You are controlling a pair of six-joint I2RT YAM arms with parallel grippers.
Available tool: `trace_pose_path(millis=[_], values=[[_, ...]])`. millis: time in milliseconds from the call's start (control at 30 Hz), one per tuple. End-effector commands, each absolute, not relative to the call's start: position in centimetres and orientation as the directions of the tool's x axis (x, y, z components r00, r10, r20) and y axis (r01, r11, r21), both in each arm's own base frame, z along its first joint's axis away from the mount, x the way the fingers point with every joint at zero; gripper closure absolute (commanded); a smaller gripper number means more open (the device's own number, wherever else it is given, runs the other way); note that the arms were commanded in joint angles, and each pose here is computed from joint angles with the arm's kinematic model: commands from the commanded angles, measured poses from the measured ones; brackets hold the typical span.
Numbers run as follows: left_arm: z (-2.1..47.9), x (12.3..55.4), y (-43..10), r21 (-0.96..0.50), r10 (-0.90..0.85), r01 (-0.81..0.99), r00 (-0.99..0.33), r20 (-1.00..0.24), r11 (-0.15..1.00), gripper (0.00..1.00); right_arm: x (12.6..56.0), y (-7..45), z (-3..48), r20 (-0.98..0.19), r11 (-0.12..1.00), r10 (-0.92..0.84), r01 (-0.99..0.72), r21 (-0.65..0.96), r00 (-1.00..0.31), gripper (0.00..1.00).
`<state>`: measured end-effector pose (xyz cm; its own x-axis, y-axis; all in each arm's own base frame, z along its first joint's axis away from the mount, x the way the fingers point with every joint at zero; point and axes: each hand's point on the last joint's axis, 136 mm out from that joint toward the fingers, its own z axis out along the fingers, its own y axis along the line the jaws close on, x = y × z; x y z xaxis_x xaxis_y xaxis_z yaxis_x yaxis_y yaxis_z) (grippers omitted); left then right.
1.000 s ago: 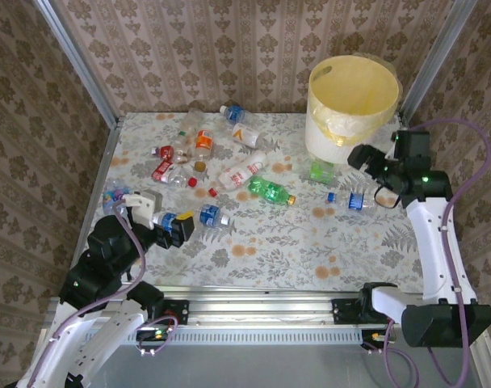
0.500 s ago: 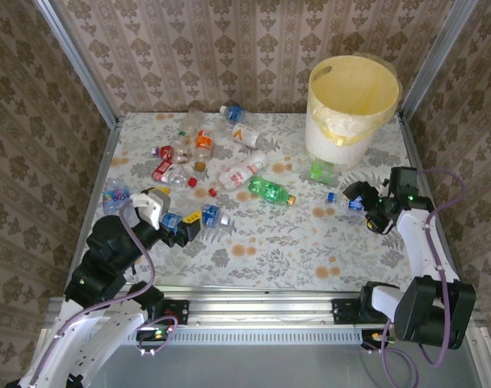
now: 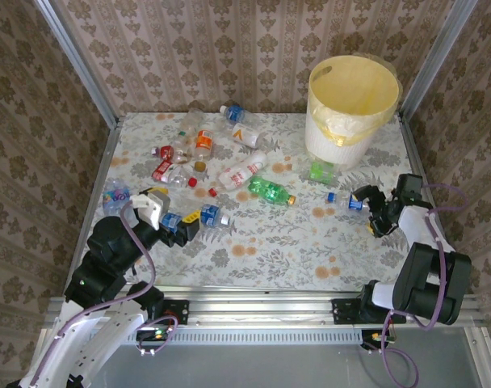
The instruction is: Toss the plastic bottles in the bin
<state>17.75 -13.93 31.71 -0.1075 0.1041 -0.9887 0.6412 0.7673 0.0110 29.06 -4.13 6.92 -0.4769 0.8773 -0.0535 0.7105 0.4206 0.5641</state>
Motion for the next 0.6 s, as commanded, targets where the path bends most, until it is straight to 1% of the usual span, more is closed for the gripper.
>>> trace_pose_path(millis=[0, 100, 133, 233, 433, 567], values=[[31.5, 17.6, -13.7, 0.035, 0.12, 0.637, -0.09, -0.989, 0.77, 0.0, 29.7, -5.2, 6.2, -0.046, 0.382, 0.9, 0.732, 0.564, -0.434, 0.0], [31.3, 17.7, -13.6, 0.037, 0.124, 0.633, -0.094, -0.988, 0.773, 0.0, 30.3, -5.7, 5.8, -0.036, 0.367, 0.906, 0.739, 0.565, -0.422, 0.0], [31.3, 17.7, -13.6, 0.038, 0.125, 0.63, -0.095, -0.988, 0.776, 0.0, 30.3, -5.8, 4.9, -0.012, 0.353, 0.909, 0.754, 0.554, -0.417, 0.0], [31.2, 17.8, -13.4, 0.04, 0.13, 0.624, -0.099, -0.987, 0.78, 0.0, 30.9, -6.1, 4.2, 0.006, 0.337, 0.914, 0.764, 0.55, -0.407, 0.0], [31.3, 17.9, -13.3, 0.043, 0.13, 0.616, -0.097, -0.987, 0.787, 0.0, 31.5, -6.7, 3.5, 0.002, 0.338, 0.916, 0.775, 0.534, -0.401, 0.0], [31.2, 17.9, -13.3, 0.042, 0.132, 0.615, -0.101, -0.986, 0.787, 0.0, 31.7, -7.1, 4.1, -0.008, 0.331, 0.92, 0.767, 0.55, -0.391, 0.0]])
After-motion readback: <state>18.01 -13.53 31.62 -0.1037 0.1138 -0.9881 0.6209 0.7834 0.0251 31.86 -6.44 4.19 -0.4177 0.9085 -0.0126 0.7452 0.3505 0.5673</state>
